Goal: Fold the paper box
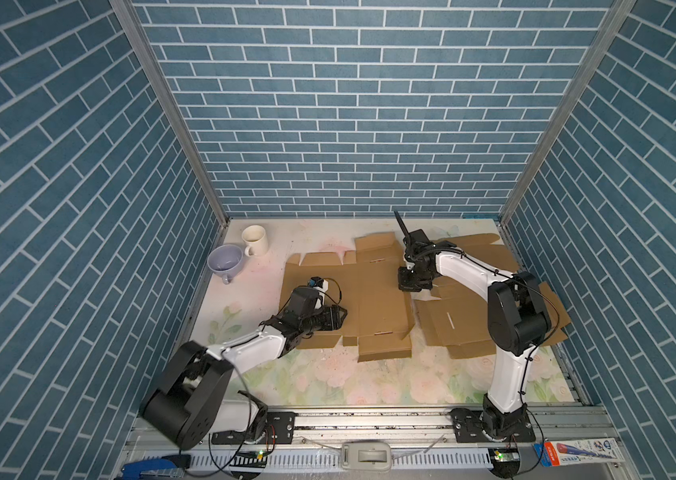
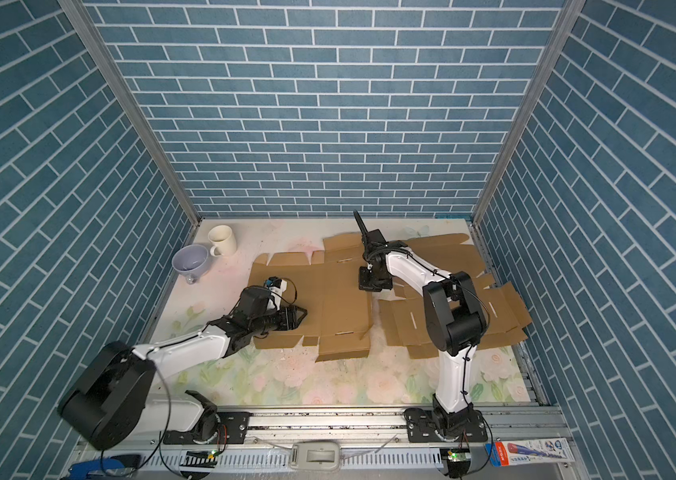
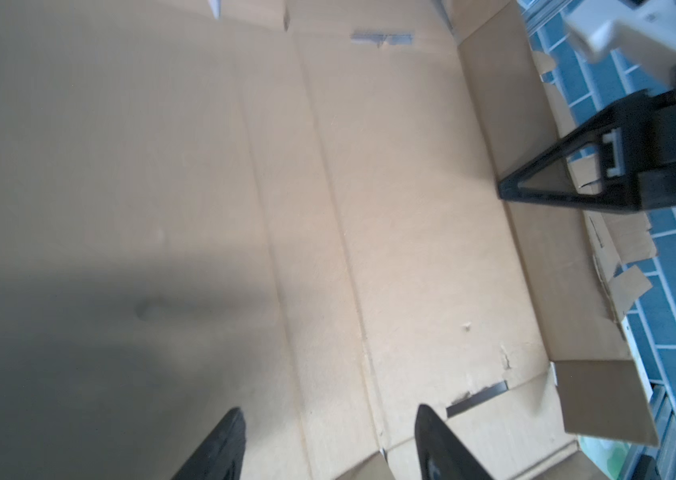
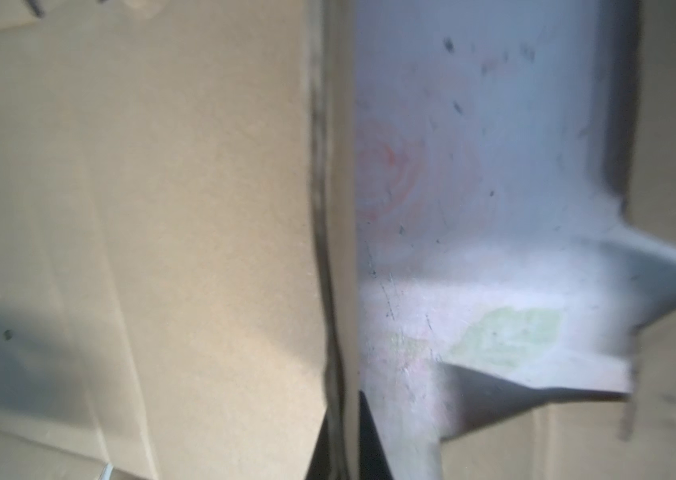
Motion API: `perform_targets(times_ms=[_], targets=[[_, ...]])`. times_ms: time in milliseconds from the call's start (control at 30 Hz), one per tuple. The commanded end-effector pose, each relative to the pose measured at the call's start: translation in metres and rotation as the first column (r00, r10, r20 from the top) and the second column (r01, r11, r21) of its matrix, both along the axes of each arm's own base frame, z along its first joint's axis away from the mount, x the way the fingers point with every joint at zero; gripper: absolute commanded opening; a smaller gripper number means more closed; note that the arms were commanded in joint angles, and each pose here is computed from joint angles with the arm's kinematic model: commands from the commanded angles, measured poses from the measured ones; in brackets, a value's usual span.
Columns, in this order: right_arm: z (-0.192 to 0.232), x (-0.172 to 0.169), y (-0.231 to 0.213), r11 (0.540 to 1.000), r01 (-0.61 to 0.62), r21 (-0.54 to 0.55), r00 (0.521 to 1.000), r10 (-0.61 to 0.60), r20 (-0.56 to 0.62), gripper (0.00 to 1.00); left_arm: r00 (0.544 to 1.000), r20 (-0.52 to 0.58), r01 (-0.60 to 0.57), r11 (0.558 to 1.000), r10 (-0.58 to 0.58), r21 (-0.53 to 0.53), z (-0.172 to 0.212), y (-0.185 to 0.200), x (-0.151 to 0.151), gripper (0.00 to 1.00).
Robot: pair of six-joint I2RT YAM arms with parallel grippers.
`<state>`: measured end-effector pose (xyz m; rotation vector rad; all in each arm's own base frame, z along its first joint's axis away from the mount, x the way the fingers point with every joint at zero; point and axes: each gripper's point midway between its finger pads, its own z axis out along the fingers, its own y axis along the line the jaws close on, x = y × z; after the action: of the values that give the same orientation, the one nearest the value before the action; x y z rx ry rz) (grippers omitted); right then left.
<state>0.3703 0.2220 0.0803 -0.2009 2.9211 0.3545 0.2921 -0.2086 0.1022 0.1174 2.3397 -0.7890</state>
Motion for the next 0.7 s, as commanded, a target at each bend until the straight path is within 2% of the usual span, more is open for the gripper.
perform_targets(times_ms=[0,67,167,267,333,433,500,667], targets=[[0.017,-0.019,-0.011,0.976,-0.196,-0.093,0.979,0.188,-0.082,0.0,0.999,0.039,0.012,0.995,-0.016,0.1,0.031,0.018,0.001,0.69],[0.029,-0.021,-0.007,0.95,-0.283,-0.134,0.957,0.27,-0.106,0.0,0.997,0.075,0.002,0.996,-0.009,0.089,0.055,0.023,0.011,0.7],[0.044,-0.011,-0.007,0.881,-0.382,-0.279,0.924,0.368,-0.103,0.0,0.992,0.122,-0.021,0.996,0.011,0.082,0.079,0.03,0.028,0.71],[0.064,0.012,-0.013,0.782,-0.414,-0.465,0.898,0.434,-0.07,0.0,0.989,0.149,-0.026,0.996,0.012,0.089,0.093,0.031,0.038,0.71],[0.075,0.026,-0.015,0.727,-0.422,-0.541,0.882,0.467,-0.06,0.0,0.985,0.17,-0.028,0.996,0.013,0.085,0.102,0.031,0.041,0.71],[0.105,0.035,-0.001,0.692,-0.43,-0.581,0.838,0.545,0.029,0.0,0.982,0.188,-0.046,0.995,0.029,0.085,0.108,0.036,0.039,0.71],[0.115,0.035,0.016,0.642,-0.463,-0.611,0.784,0.618,0.056,0.0,0.98,0.193,-0.059,0.994,0.041,0.091,0.108,0.041,0.037,0.71],[0.14,0.04,0.039,0.459,-0.481,-0.747,0.632,0.772,0.068,0.0,0.975,0.205,-0.109,0.991,0.091,0.077,0.113,0.059,0.037,0.71]])
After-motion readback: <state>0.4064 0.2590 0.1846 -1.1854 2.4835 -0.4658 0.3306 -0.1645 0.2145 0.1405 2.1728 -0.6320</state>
